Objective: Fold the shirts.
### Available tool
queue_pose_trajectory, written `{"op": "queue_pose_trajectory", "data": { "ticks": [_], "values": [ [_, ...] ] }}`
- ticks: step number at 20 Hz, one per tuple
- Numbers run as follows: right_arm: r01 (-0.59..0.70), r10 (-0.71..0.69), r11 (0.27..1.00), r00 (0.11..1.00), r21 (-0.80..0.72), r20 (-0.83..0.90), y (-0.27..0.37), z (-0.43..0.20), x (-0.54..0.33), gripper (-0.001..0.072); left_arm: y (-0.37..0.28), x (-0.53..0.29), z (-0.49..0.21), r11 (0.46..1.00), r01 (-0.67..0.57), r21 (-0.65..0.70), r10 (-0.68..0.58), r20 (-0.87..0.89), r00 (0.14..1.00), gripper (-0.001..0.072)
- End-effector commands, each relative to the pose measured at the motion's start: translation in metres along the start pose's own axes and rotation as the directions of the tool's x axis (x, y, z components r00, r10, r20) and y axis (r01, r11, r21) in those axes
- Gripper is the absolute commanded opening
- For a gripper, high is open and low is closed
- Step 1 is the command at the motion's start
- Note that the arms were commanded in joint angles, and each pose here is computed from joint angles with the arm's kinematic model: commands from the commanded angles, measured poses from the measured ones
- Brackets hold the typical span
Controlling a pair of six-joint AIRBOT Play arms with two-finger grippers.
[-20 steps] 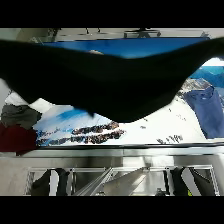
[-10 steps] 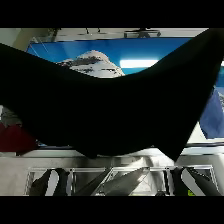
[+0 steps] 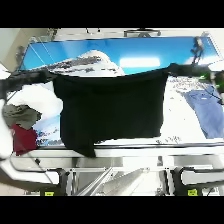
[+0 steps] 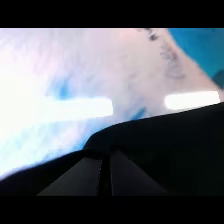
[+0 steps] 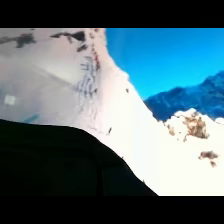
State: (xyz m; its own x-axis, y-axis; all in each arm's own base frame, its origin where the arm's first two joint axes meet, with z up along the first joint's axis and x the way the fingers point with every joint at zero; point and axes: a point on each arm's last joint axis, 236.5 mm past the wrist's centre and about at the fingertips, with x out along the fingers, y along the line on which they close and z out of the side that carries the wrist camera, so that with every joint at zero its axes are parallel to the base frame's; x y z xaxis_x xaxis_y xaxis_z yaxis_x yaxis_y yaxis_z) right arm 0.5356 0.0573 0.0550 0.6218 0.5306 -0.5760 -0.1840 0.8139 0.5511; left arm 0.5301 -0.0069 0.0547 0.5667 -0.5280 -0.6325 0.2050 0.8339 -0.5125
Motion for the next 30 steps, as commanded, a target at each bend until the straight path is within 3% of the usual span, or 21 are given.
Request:
{"op": "queue_pose_trajectory", "data": {
  "ticks": [1, 7, 9, 13, 18, 30],
  "values": [
    [0.007, -0.009, 0.996, 1.000, 0.090, 0.026, -0.048, -0.005, 0.060, 0.0019, 0.036, 0.067, 0.005, 1.000, 0.014, -0.027, -0.015, -0.060, 0.998, 0.0017],
    [0.006, -0.010, 0.997, 0.998, 0.075, 0.055, -0.064, 0.012, 0.070, 0.0020, 0.019, 0.073, 0.034, 0.999, 0.037, 0.039, -0.035, -0.046, 0.998, 0.0012],
    [0.012, -0.014, 0.997, 1.000, 0.082, 0.019, -0.075, 0.000, 0.075, 0.0020, 0.025, 0.079, 0.017, 0.997, -0.016, 0.073, 0.024, -0.117, 0.993, 0.0011],
    [0.026, -0.019, 0.995, 0.997, 0.095, -0.076, -0.095, -0.036, 0.094, 0.0020, 0.063, 0.080, -0.023, 0.954, -0.257, 0.153, 0.291, -0.283, 0.914, 0.0011],
    [0.069, -0.061, 0.996, 0.990, 0.058, -0.127, -0.110, -0.052, 0.099, 0.0020, 0.065, 0.075, -0.051, 0.927, -0.324, 0.189, 0.374, -0.397, 0.838, 0.0011],
    [0.112, -0.107, 0.994, 0.977, 0.018, -0.183, -0.120, -0.064, 0.095, 0.0020, 0.057, 0.081, -0.116, 0.936, -0.343, 0.073, 0.321, -0.574, 0.754, 0.0012]
  ]
}}
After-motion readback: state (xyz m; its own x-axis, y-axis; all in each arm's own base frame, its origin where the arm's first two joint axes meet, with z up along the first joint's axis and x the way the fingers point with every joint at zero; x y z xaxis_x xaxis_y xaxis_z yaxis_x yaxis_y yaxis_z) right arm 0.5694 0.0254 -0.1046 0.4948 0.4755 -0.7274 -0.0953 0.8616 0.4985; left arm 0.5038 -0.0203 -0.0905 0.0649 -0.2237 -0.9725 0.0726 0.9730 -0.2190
